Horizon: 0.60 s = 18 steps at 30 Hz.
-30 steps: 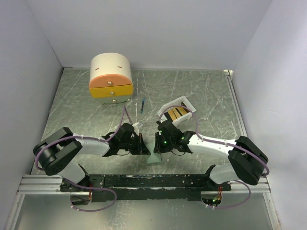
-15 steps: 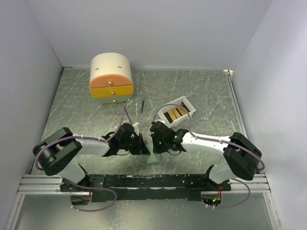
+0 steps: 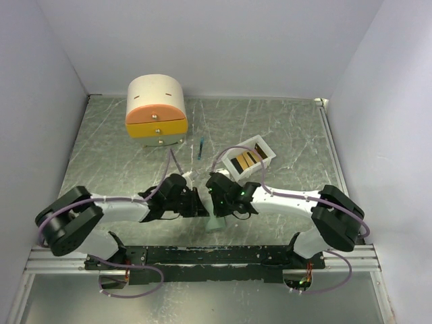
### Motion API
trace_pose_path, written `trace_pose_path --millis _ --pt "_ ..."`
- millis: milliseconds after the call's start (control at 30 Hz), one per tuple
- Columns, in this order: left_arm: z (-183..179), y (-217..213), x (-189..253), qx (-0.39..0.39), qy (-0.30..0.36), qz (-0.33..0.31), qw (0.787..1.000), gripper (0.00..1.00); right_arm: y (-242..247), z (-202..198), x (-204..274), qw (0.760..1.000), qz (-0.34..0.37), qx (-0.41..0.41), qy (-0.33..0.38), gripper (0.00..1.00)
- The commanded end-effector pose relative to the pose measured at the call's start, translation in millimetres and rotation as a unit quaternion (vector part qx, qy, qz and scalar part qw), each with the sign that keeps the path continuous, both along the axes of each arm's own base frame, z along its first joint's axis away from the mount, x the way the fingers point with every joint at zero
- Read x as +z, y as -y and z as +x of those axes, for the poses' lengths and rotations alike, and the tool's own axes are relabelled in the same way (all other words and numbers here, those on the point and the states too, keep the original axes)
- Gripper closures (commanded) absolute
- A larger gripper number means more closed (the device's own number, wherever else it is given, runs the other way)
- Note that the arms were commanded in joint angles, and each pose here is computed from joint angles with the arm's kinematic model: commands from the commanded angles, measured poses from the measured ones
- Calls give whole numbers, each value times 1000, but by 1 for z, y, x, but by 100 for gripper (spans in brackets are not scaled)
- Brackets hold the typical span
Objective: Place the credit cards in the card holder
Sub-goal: Close the card holder at the center of the board.
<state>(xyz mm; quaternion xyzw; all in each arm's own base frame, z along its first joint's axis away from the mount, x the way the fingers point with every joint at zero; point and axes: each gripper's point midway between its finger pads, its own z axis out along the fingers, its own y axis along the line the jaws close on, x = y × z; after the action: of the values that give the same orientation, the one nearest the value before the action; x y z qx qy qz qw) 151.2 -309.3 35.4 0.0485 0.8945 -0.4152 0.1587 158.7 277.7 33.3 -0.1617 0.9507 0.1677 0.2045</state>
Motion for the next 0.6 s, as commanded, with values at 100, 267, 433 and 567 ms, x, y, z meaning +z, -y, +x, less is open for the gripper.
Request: trace_pose_path --millis 100,267,433,567 --pt "29 -12 64 57 106 -6 993 65 -5 25 53 997 4 -18 74 83" --pt "42 -31 120 88 177 3 980 21 -1 42 113 987 55 -52 144 64" --pt "45 -51 185 93 244 10 965 1 15 44 167 970 113 -73 202 2" --pt "44 -68 225 98 293 15 951 1 35 45 197 956 139 -106 234 0"
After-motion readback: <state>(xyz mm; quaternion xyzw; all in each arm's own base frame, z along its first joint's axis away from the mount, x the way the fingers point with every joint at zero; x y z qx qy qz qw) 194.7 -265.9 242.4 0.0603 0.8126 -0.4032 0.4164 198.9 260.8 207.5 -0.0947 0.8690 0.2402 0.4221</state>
